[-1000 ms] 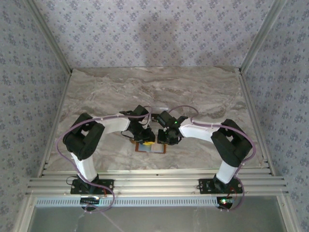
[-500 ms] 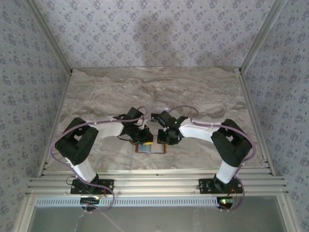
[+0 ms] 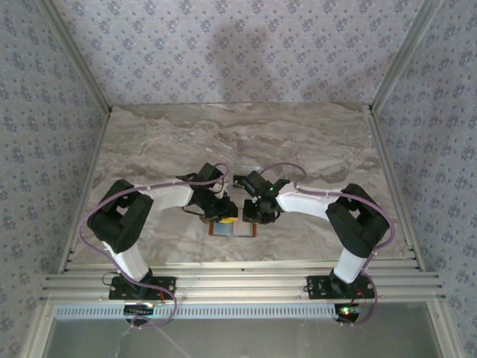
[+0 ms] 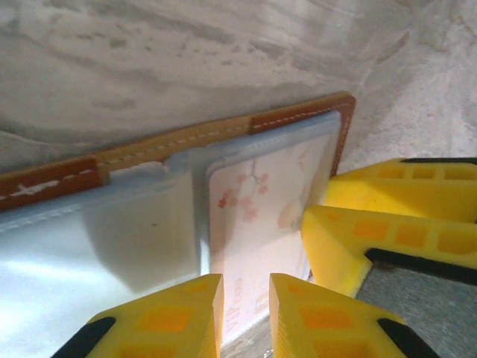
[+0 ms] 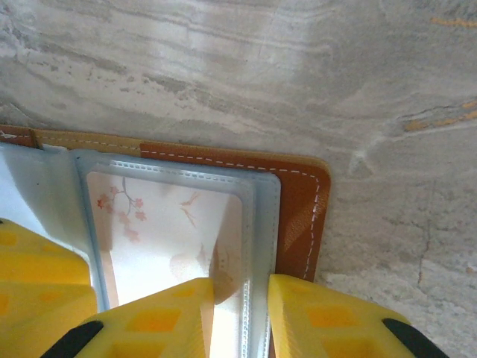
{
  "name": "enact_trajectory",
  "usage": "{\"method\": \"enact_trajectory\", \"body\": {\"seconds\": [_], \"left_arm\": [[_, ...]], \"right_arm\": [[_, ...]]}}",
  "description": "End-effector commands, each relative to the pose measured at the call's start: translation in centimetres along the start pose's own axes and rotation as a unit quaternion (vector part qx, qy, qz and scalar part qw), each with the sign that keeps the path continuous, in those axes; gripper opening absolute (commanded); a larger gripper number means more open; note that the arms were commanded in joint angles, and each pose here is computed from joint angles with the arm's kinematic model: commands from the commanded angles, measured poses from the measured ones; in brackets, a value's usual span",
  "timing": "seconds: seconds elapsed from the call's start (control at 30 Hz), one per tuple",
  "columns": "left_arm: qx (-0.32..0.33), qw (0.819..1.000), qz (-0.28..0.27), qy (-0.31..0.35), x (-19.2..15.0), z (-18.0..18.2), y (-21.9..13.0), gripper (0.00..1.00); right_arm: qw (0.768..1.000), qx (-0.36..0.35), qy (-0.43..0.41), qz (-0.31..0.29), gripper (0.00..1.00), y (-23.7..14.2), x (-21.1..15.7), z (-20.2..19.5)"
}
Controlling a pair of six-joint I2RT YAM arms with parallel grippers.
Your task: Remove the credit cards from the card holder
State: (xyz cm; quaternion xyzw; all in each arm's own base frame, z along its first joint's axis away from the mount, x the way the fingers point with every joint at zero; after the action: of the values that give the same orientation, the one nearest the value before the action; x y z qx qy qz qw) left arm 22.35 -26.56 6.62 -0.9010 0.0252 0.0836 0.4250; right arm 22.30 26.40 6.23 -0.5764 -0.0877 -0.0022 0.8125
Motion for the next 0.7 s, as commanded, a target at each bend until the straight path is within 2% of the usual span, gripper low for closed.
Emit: {"method": "enact_trajectory", "body": {"seconds": [0.0,0.37,0.47,0.67], "left_arm": [[0.042,0.999,0.012,-0.012,-0.5,1.4,0.3,0.24],[0.097,0.995,0.016,0.001,-0.4,2.7,0.6,0.24],[0.114,0.993,0.019,0.007,-0.5,2.7,0.7,0.2],[0.155,0.988,-0.013,0.012,-0.3,2.7,-0.9,0.2]], "right_arm": [[0.999,-0.029,0.013,0.032,0.28,0.9,-1.5,-1.5],[0.999,-0.028,0.013,0.032,0.29,0.8,-1.3,-1.5],[0.999,-0.025,0.012,0.029,0.3,0.6,-1.2,-1.3],[0.999,-0.028,0.014,0.023,0.3,-0.2,-1.3,-1.4]]}}
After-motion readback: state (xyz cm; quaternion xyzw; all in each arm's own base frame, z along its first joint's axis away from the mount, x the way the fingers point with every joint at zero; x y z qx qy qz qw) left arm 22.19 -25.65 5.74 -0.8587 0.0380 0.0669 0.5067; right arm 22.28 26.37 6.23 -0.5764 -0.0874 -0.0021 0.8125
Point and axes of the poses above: each hand's point on the last joint's axis, 136 mm out from that joint toward the fingers, its own y axis out along the fingers, its own z axis along the line the jaws close on, x = y × z, the point moved 4 cm from there along -y, back along the fingers, and after that the axes turned 7 degrees about -y, right-handed, at the moved point
